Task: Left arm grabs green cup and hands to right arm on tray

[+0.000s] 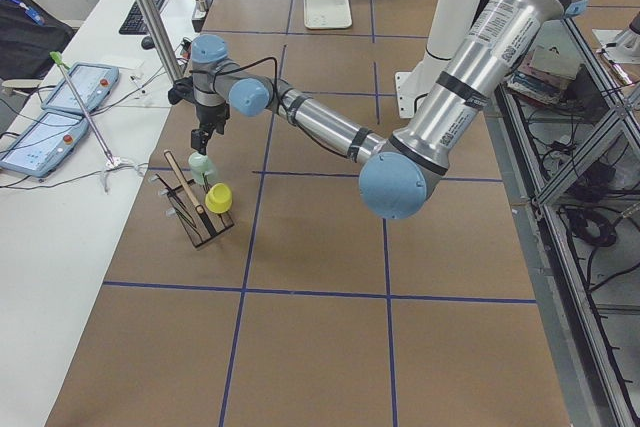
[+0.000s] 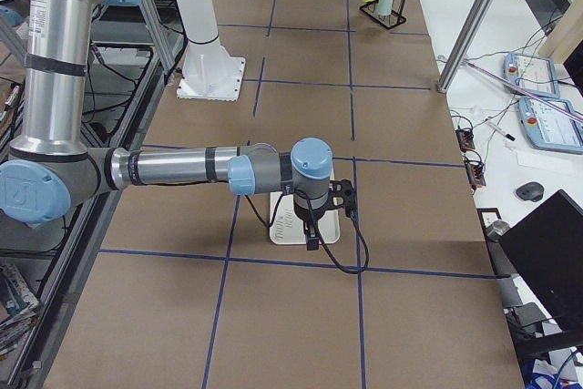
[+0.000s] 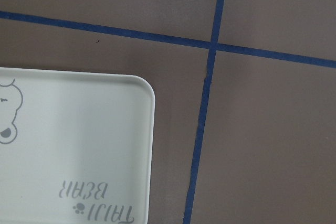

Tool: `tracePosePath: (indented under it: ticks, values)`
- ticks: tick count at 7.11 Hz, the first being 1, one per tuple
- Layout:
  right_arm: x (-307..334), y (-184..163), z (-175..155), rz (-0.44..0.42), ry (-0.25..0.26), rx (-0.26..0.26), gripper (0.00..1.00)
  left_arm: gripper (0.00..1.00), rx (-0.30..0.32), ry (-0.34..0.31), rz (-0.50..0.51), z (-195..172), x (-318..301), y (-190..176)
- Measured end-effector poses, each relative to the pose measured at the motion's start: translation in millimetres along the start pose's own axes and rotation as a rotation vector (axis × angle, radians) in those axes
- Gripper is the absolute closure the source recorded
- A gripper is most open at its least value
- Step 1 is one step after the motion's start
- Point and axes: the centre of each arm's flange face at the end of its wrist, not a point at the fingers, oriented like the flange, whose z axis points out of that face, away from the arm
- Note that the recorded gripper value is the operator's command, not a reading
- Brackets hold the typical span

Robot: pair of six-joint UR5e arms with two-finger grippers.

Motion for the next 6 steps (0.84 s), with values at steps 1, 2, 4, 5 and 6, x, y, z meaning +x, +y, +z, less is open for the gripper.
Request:
tracePosePath:
  ticks: [1, 2, 4, 5, 6]
  values:
    - [-0.1, 0.0, 0.0, 0.000, 0.000, 0.000, 0.00, 0.00, 0.015, -0.028, 0.010, 26.5, -3.3, -8.6]
    - [0.0, 0.1, 0.0, 0.000, 0.000, 0.000, 0.00, 0.00, 0.029, -0.035, 0.018, 47.5, -10.2, -13.0]
    - [0.2, 0.6, 0.2, 0.002, 0.000, -0.001, 0.00, 0.00, 0.030, -0.034, 0.021, 67.0, -14.8, -16.6]
    - [0.2, 0.5, 0.3, 0.002, 0.000, -0.001, 0.00, 0.00, 0.025, -0.034, 0.018, 71.5, -15.1, -17.2]
    - [0.3, 0.5, 0.3, 0.002, 0.000, -0.001, 0.00, 0.00, 0.020, -0.033, 0.016, 74.7, -13.3, -17.7]
